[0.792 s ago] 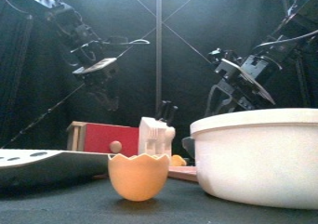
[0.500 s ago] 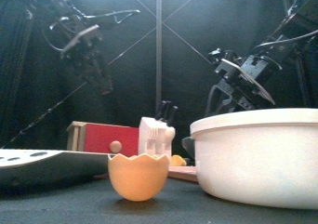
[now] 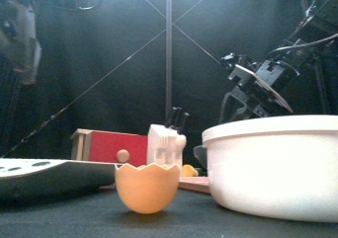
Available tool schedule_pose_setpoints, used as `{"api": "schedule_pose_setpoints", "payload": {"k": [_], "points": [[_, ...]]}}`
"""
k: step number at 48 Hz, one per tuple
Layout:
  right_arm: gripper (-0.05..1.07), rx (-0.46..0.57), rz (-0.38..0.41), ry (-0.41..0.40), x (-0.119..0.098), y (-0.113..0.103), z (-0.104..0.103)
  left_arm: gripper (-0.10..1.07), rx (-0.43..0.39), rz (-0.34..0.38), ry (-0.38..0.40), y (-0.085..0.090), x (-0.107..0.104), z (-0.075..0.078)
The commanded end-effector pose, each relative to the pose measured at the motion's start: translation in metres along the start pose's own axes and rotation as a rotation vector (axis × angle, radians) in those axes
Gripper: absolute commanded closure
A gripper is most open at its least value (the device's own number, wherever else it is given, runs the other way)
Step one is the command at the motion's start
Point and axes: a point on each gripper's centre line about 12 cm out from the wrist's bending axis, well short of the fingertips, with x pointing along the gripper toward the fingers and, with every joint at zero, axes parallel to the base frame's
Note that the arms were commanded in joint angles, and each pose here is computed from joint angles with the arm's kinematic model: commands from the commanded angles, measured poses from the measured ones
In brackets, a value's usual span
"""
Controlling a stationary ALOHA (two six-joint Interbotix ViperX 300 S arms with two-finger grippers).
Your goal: Grab eggshell
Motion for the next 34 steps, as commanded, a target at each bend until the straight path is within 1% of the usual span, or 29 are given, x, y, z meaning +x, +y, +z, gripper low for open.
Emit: {"api": "schedule_pose_setpoints", "payload": {"k": [1, 4, 10, 17, 23, 26, 29, 34], "points": [[0.16, 0.017, 0.008, -0.018, -0.001, 0.003, 0.008, 0.15, -0.039, -0.072, 0.108, -0.015, -0.003, -0.012], [0.16, 0.018, 0.005, -0.016, 0.000, 0.003, 0.008, 0.11, -0.055, -0.085, 0.180, -0.020, -0.004, -0.020], [0.16, 0.022, 0.001, -0.017, 0.002, 0.003, 0.009, 0.06, -0.066, -0.075, 0.338, -0.028, -0.005, -0.039], [0.16, 0.037, -0.003, -0.001, 0.003, 0.005, 0.006, 0.05, -0.072, -0.072, 0.490, -0.042, -0.003, -0.064], [0.16, 0.057, -0.015, 0.016, 0.008, 0.008, 0.003, 0.05, -0.075, -0.056, 0.649, -0.056, -0.001, -0.090], [0.16, 0.065, -0.015, 0.021, 0.010, 0.012, 0.002, 0.05, -0.067, -0.032, 0.714, -0.060, 0.000, -0.101], [0.16, 0.059, -0.011, 0.024, 0.012, 0.018, 0.001, 0.05, -0.034, 0.023, 0.766, -0.060, 0.005, -0.111], [0.16, 0.048, 0.003, 0.025, 0.015, 0.029, 0.000, 0.05, -0.008, 0.081, 0.810, -0.062, 0.015, -0.120]]}}
